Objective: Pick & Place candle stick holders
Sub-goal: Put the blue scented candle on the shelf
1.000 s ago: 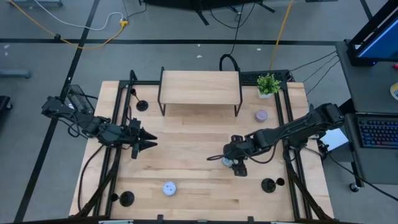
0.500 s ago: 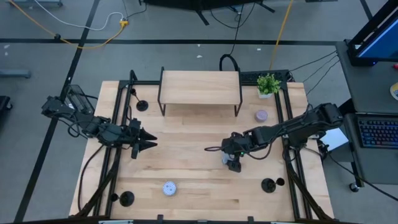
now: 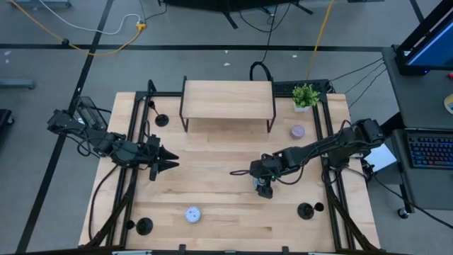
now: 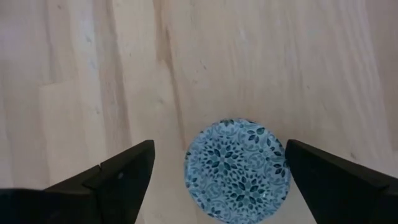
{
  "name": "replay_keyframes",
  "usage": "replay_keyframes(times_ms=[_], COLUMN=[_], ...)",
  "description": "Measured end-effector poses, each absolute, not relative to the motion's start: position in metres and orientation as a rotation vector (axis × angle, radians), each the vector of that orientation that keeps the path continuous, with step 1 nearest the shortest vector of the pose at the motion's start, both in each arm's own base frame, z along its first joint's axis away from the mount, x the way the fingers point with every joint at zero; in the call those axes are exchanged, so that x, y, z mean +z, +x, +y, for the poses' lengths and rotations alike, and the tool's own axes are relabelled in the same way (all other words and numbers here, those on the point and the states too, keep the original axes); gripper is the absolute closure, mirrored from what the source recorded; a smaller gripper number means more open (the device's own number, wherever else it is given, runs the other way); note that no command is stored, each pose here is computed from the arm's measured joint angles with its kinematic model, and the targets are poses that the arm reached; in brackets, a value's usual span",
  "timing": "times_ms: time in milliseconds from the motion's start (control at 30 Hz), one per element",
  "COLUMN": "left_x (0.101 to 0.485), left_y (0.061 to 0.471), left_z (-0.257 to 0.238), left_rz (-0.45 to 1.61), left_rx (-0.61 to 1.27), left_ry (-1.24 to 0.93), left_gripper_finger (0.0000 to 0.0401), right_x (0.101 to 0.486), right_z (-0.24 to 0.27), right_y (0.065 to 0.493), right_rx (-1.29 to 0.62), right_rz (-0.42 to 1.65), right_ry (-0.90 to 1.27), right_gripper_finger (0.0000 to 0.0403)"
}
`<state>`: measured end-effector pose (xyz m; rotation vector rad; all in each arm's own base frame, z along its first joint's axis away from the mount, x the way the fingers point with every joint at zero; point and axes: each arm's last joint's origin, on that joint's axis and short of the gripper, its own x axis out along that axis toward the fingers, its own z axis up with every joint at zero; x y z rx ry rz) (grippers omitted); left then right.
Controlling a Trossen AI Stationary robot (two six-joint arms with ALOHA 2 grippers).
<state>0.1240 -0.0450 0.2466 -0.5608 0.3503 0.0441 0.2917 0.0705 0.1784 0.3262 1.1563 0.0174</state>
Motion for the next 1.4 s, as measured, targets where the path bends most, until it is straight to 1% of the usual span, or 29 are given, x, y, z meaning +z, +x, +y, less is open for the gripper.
replay_keyframes(times_ms=[433,800,900,1100,1400], left_x=[0.246,0.246,0.246,0.246,0.246], left_y=[0.124,0.124,0.124,0.124,0.124], left_z=[-0.045,-0.045,-0.045,-0.045,-0.045], left_rz=[0.353,0.353,0.353,0.353,0.358], left_rx=[0.039,0.040,0.040,0.040,0.042], left_ry=[-0.550,-0.551,-0.551,-0.551,-0.548], left_gripper_finger=[0.0231,0.0231,0.0231,0.0231,0.0231], right_x=[0.156,0.154,0.154,0.153,0.152], right_z=[0.073,0.072,0.072,0.072,0.071], right_y=[0.294,0.296,0.296,0.294,0.292], right_rx=[0.001,-0.015,-0.015,-0.019,-0.025], right_rz=[1.249,1.232,1.235,1.258,1.278], right_ry=[0.285,0.219,0.218,0.215,0.211], right_gripper_finger=[0.0045,0.0047,0.0055,0.0088,0.0102])
